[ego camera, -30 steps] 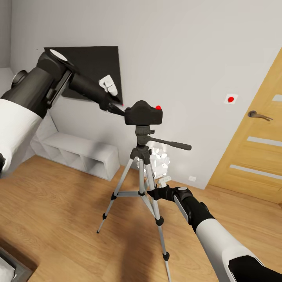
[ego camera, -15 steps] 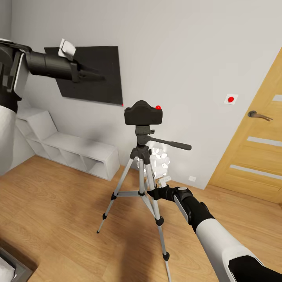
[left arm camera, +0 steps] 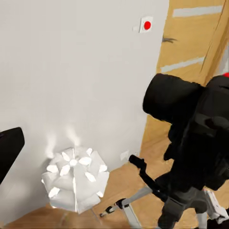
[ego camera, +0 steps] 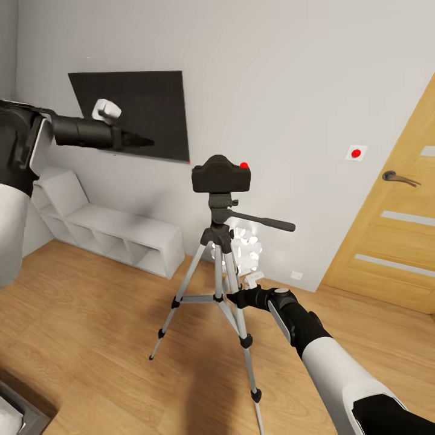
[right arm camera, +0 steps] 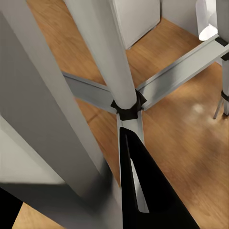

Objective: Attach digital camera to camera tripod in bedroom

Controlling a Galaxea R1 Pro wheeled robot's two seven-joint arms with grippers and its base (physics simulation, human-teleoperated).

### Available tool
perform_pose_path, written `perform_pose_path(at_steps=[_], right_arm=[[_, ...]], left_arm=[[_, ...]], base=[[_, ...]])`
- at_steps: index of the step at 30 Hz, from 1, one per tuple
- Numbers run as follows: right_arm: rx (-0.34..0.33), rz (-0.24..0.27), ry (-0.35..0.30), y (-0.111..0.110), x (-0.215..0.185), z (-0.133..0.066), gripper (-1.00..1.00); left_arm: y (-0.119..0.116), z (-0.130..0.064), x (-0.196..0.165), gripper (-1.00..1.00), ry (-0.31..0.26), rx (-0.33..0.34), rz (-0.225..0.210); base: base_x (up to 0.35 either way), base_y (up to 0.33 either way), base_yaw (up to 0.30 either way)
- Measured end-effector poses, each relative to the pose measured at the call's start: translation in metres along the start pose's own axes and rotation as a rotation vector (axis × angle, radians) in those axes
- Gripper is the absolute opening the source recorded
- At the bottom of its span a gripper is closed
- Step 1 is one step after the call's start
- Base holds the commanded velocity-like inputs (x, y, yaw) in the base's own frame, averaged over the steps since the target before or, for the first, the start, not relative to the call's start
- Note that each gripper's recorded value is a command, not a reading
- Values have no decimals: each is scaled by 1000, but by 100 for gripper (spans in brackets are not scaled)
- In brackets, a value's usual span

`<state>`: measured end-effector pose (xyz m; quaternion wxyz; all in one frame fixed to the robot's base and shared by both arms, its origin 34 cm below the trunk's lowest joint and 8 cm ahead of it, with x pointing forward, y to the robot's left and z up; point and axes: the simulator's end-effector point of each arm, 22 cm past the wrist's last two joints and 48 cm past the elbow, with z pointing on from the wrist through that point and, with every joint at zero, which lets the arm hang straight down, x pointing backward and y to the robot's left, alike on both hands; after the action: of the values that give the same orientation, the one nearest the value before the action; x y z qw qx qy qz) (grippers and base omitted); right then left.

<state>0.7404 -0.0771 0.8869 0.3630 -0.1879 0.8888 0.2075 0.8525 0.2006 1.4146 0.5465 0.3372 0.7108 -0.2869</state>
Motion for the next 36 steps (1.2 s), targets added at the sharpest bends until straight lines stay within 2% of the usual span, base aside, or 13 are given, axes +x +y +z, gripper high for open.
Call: perform_pose_path(at_steps=[6,8,13,14,16,19,22,29,31,36], right_arm=[[0,0,0,0,0,0,-100],[0,0,0,0,-1,0,-100],[1,0,0,0,-1,0,-100],[1,0,0,0,0,0,-100],[1,1,0,0,0,0,-100],[1,1,0,0,0,0,-100],[0,1,0,0,0,0,-100],[0,0,0,0,0,0,-100],[0,1,0,0,0,0,-100],[-1,1,0,0,0,0,-100]], left_arm=[[46,18,105,100,120,-157,-158],[73,20,186,100,220,-281,-248],[102,4,277,100,345,-458,-329],[111,-4,305,100,387,-520,-345],[116,-11,329,100,418,-569,-359],[120,-17,358,100,450,-612,-374],[118,-17,385,100,471,-626,-397],[95,-18,475,100,519,-628,-524],[90,-24,499,100,502,-641,-554],[90,-29,515,100,435,-667,-538]], base=[[0,0,0],[0,0,0],[0,0,0],[0,0,0],[0,0,0],[0,0,0],[0,0,0],[0,0,0],[0,0,0],[0,0,0]])
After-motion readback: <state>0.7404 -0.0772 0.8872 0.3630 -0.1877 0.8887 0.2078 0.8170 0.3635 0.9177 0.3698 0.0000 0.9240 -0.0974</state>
